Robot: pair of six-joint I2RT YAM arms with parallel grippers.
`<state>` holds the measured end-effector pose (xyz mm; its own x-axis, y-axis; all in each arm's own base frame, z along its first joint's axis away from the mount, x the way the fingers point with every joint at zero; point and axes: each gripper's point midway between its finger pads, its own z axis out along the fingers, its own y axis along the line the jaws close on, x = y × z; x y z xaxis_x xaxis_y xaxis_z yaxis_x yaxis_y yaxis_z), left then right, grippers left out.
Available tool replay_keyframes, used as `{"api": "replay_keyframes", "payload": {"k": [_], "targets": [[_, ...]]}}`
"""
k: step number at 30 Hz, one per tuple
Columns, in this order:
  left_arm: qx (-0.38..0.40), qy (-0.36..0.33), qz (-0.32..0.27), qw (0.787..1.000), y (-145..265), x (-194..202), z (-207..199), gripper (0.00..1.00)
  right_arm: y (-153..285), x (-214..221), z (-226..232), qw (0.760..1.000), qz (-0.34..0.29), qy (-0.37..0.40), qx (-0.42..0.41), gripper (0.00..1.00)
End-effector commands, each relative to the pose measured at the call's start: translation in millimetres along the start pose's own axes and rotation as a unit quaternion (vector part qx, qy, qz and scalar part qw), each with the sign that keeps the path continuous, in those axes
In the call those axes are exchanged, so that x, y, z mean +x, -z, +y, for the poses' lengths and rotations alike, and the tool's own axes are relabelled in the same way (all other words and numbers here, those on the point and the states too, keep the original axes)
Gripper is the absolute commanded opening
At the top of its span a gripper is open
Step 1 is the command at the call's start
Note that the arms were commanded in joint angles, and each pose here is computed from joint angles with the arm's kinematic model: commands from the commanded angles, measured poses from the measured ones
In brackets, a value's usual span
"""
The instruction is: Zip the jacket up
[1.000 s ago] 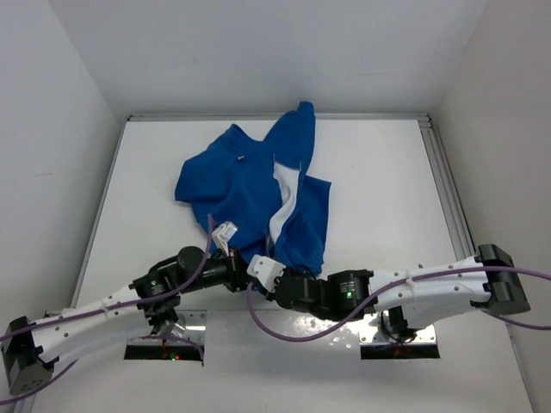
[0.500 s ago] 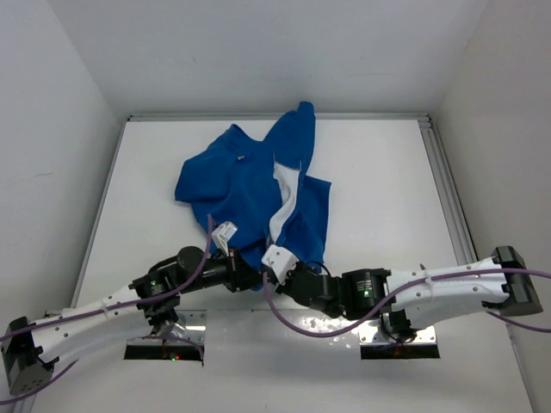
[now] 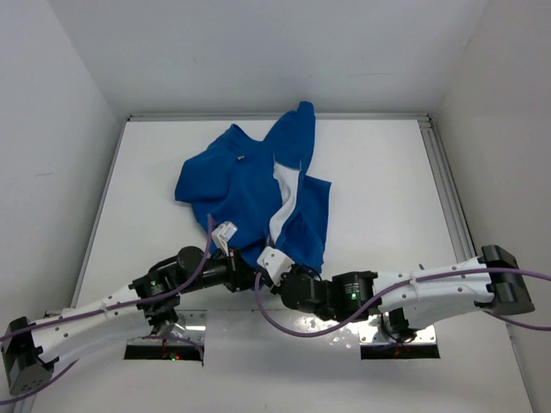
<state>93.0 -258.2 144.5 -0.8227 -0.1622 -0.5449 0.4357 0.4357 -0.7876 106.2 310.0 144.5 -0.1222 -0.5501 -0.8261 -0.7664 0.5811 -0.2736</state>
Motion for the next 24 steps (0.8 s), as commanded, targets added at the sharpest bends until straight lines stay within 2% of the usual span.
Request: {"api": "replay_keyframes", "payload": {"k": [1, 19, 22, 24], "targets": [[0.036, -0.01, -0.013, 0.999, 2, -9, -20, 0.0, 17, -2, 34, 0.999, -0.022, 0.008, -0.04, 0.31], [0.038, -0.008, -0.013, 0.999, 2, -8, -20, 0.0, 6, 15, 35, 1.0, 0.0, 0.002, -0.014, 0.29], [0.04, -0.006, -0.014, 0.999, 3, -7, -20, 0.0, 7, 13, 29, 1.0, -0.006, -0.004, 0.001, 0.21], [0.038, -0.007, -0.012, 0.999, 3, -7, -19, 0.0, 7, 12, 28, 1.0, -0.01, -0.004, 0.001, 0.19]]}}
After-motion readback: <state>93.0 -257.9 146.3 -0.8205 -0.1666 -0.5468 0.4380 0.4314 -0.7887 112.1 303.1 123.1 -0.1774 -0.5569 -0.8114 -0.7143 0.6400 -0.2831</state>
